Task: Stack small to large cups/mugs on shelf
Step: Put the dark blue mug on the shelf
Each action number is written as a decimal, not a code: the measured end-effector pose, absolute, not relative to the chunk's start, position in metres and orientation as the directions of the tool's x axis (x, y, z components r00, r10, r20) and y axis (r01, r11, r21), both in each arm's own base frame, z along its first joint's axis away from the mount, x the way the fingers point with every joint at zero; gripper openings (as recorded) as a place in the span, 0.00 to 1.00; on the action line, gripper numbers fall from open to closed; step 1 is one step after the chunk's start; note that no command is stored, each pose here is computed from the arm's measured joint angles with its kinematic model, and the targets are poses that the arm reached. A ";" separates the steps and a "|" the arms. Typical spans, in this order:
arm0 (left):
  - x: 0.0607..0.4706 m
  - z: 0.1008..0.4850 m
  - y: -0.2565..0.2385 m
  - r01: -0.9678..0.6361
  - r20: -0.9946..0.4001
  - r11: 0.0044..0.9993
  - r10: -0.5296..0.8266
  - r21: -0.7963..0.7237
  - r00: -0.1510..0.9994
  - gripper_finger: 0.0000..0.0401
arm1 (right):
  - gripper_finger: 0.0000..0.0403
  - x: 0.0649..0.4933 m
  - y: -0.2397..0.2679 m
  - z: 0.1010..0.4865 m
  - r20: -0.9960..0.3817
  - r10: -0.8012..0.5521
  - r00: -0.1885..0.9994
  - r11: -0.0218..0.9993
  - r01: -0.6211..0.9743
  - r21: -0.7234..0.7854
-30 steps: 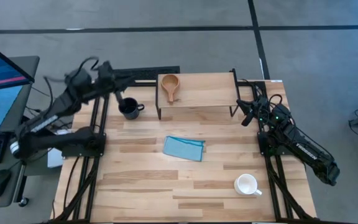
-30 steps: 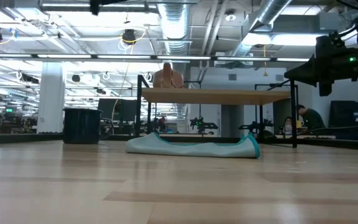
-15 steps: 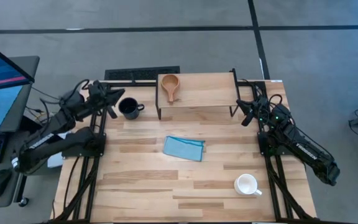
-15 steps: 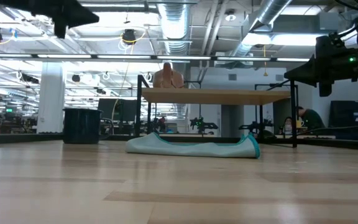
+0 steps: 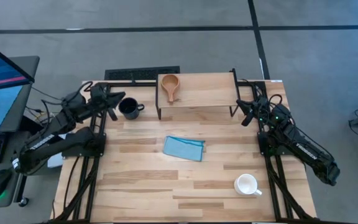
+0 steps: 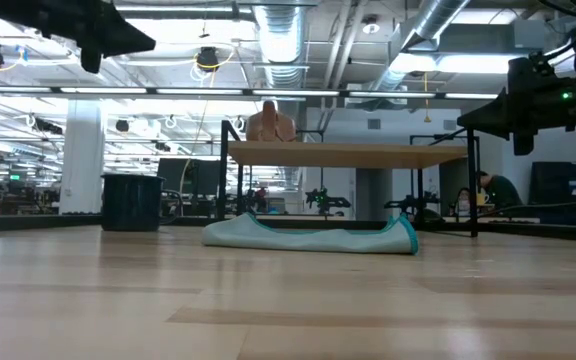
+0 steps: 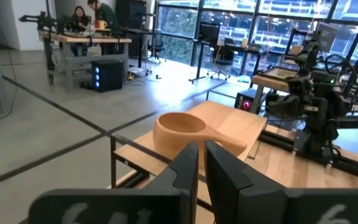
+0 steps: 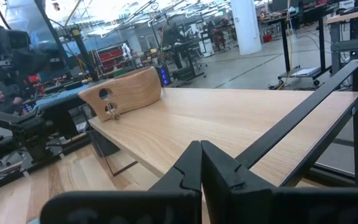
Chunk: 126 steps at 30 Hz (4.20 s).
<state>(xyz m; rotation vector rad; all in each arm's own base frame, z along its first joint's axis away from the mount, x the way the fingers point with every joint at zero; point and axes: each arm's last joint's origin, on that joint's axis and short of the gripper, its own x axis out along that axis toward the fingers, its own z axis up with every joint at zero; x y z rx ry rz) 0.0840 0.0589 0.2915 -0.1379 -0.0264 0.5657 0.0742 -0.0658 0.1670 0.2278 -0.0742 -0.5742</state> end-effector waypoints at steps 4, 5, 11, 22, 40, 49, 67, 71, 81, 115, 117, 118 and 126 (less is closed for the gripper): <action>0.084 0.289 0.059 -0.536 -0.034 0.835 0.536 -0.127 0.844 0.04 | 0.06 0.074 -0.066 0.167 0.006 -0.546 0.838 0.815 0.530 0.234; 0.084 0.289 0.059 -0.535 -0.035 0.835 0.536 -0.127 0.844 0.04 | 0.06 0.074 -0.066 0.167 0.007 -0.546 0.838 0.815 0.530 0.234; 0.084 0.289 0.059 -0.536 -0.037 0.836 0.536 -0.118 0.843 0.04 | 0.06 0.074 -0.066 0.167 0.006 -0.546 0.838 0.815 0.530 0.234; 0.084 0.290 0.059 -0.529 -0.025 0.825 0.535 -0.201 0.844 0.18 | 0.06 0.074 -0.066 0.167 0.007 -0.547 0.837 0.815 0.530 0.234; 0.084 0.286 0.058 -0.518 -0.074 0.809 0.520 -0.276 0.851 0.42 | 0.06 0.074 -0.066 0.167 0.007 -0.547 0.837 0.815 0.530 0.233; 0.083 0.263 0.058 -0.561 -0.310 0.819 0.506 -0.118 0.805 0.42 | 0.06 0.074 -0.066 0.167 0.007 -0.547 0.837 0.815 0.530 0.233; 0.107 0.259 0.078 -0.524 -0.657 0.846 0.450 0.098 0.604 0.42 | 0.06 0.074 -0.066 0.167 0.007 -0.547 0.837 0.815 0.530 0.233; 0.118 0.257 0.086 -0.514 -0.698 0.851 0.432 0.107 0.571 0.42 | 0.06 0.074 -0.066 0.167 0.007 -0.547 0.837 0.815 0.530 0.233; 0.139 0.243 0.103 -0.514 -0.866 0.849 0.346 0.124 0.362 0.42 | 0.06 0.074 -0.066 0.167 0.007 -0.547 0.837 0.815 0.530 0.233; 0.168 0.189 0.125 -0.460 -0.989 0.881 0.144 0.109 0.043 0.05 | 0.06 0.074 -0.066 0.167 0.007 -0.549 0.836 0.814 0.532 0.234; 0.168 0.189 0.125 -0.475 -0.990 0.876 0.128 0.088 0.052 0.03 | 0.06 0.074 -0.066 0.167 0.007 -0.548 0.836 0.814 0.532 0.234; 0.168 0.189 0.124 -0.481 -0.991 0.873 0.121 0.079 0.058 0.03 | 0.06 0.074 -0.066 0.167 0.006 -0.548 0.836 0.814 0.532 0.234; 0.167 0.189 0.120 -0.587 -0.995 0.807 0.093 0.056 0.033 0.02 | 0.06 0.074 -0.066 0.167 0.007 -0.547 0.837 0.815 0.531 0.234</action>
